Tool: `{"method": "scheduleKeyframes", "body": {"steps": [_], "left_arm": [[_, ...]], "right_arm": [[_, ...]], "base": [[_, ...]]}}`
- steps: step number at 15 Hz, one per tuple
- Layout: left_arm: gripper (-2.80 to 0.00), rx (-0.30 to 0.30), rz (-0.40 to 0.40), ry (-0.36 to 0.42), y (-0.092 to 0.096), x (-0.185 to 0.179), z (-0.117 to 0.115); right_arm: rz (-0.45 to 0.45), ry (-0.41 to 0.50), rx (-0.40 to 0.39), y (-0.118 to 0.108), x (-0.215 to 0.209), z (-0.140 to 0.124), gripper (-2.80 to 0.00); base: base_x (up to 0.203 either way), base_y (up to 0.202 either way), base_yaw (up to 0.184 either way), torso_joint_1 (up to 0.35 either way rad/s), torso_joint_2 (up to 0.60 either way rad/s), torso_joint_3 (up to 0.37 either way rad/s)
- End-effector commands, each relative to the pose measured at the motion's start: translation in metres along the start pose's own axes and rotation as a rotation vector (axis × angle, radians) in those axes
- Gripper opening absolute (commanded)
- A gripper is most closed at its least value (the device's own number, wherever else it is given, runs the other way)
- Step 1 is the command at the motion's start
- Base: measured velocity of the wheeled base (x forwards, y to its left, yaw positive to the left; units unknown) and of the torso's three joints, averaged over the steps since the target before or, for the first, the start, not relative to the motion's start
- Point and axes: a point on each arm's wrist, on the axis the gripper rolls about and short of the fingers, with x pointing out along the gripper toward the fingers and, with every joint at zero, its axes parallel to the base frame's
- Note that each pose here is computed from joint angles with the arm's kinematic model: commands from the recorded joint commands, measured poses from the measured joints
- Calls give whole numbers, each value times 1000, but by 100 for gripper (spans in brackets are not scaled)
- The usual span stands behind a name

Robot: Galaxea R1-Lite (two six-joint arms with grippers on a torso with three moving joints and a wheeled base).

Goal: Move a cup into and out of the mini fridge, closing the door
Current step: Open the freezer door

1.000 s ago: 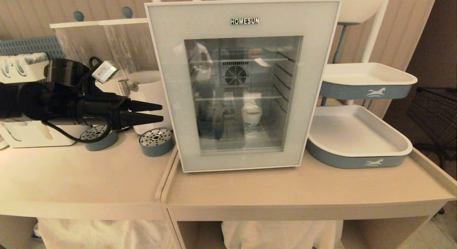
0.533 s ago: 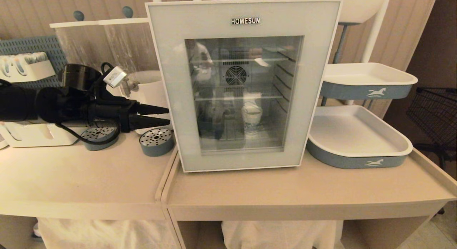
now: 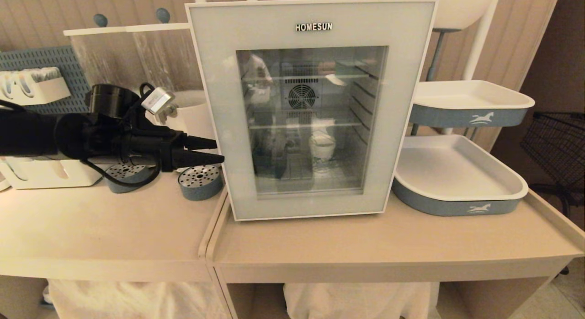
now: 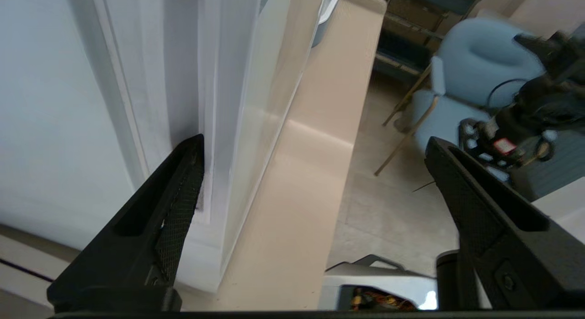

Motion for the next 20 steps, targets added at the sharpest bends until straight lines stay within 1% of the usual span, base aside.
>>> {"method": "scheduleKeyframes", "body": {"steps": [1,3,5,7,9,11,12,13,15,16,18,19,20], "left_arm": [[0,-11,-40,-18,-6,-2,4],[0,-10,-72,-37,-21,-7,13],[0,-15,-89,-45,-30,-9,16],[0,6,-106,-53,-53,-13,26],[0,0,-120,-51,-63,-13,26],[0,20,-140,-52,-90,-15,30],[0,19,-158,-49,-102,-13,30],[0,31,-182,-51,-122,-13,35],[0,22,-261,-46,-163,-9,44],[0,5,-326,-36,-187,-5,49],[0,-12,-475,-14,-242,-5,56],[0,-21,-525,-4,-265,-10,55],[0,-10,-538,-8,-284,-20,54]], "right_arm": [[-1,-1,0,0,0,0,-280],[-2,0,0,0,0,0,-280],[-2,3,0,0,0,0,-280],[-2,0,0,0,0,0,-280],[-2,0,0,0,0,0,-280],[-2,-1,0,0,0,0,-280],[-2,-1,0,0,0,0,-280],[-2,-1,1,0,0,0,-280],[-4,-1,7,0,0,0,-280],[-4,-1,7,0,0,0,-280],[-2,-1,7,0,0,0,-280],[-2,-1,7,0,0,0,-280],[-2,0,6,0,0,0,-280]], "base": [[0,0,0,0,0,0],[0,0,0,0,0,0],[0,0,0,0,0,0],[0,0,0,0,0,0],[0,0,0,0,0,0],[0,0,0,0,0,0],[0,0,0,0,0,0],[0,0,0,0,0,0],[0,0,0,0,0,0],[0,0,0,0,0,0],[0,0,0,0,0,0],[0,0,0,0,0,0],[0,0,0,0,0,0]]}}
